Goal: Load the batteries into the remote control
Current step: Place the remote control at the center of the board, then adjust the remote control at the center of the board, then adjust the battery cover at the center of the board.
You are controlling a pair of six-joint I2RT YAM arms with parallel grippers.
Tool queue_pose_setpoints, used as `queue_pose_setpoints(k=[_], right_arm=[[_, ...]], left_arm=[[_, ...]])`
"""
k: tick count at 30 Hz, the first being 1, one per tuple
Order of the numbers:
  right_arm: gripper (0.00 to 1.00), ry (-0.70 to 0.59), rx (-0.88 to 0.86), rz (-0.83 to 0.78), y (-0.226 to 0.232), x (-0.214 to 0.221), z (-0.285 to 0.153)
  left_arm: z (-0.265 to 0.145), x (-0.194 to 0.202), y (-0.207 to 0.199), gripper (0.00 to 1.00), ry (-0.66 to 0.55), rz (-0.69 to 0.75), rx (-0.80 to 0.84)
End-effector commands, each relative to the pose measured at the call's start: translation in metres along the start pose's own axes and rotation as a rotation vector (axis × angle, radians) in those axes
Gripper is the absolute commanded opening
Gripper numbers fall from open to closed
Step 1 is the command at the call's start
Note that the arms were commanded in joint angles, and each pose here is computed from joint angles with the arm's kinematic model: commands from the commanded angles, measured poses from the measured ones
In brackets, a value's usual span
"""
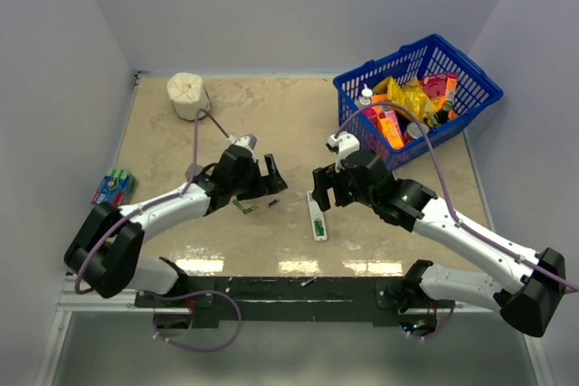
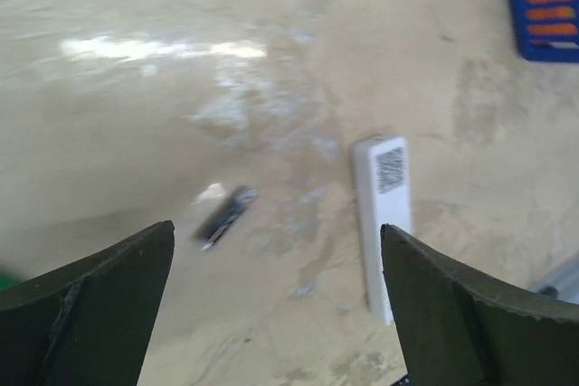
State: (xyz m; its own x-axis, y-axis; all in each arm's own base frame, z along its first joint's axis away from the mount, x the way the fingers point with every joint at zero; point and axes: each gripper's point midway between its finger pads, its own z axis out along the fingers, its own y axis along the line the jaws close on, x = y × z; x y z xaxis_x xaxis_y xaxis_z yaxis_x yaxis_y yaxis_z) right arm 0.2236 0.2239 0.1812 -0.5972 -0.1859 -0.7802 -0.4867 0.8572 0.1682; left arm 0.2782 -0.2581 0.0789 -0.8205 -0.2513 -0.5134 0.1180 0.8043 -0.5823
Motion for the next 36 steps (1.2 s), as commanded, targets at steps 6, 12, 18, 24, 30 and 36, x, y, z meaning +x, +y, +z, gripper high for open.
queue_pose_setpoints(k=[6, 12, 18, 24, 30, 36], right_arm=[[0.85, -0.040, -0.067, -0.035, 0.009, -0.006, 0.002], [0.85, -0.038, -0.114, -0.054, 0.016, -0.001, 0.004], [0.85, -0.052, -0.127, -0.074, 0.017, -0.005, 0.001], [0.85, -0.063, -0.133, -0.075, 0.017, -0.003, 0.000], [0.84, -0.023, -0.168, -0.100, 0.026, -0.001, 0.015], [0.82, 0.014, -0.203, -0.180, 0.038, -0.010, 0.045]], left_arm=[[-0.105, 0.024, 0.150, 1.00, -0.018, -0.293, -0.683], [-0.147, 0.044, 0.201, 1.00, -0.057, -0.493, -0.857], [-0.162, 0.043, 0.223, 1.00, -0.076, -0.582, -0.994], [-0.164, 0.042, 0.234, 0.98, -0.003, -0.558, -1.085], [-0.128, 0.009, 0.221, 0.98, -0.010, -0.500, -0.929], [-0.109, -0.030, 0.194, 0.97, -0.136, -0.508, -0.737]])
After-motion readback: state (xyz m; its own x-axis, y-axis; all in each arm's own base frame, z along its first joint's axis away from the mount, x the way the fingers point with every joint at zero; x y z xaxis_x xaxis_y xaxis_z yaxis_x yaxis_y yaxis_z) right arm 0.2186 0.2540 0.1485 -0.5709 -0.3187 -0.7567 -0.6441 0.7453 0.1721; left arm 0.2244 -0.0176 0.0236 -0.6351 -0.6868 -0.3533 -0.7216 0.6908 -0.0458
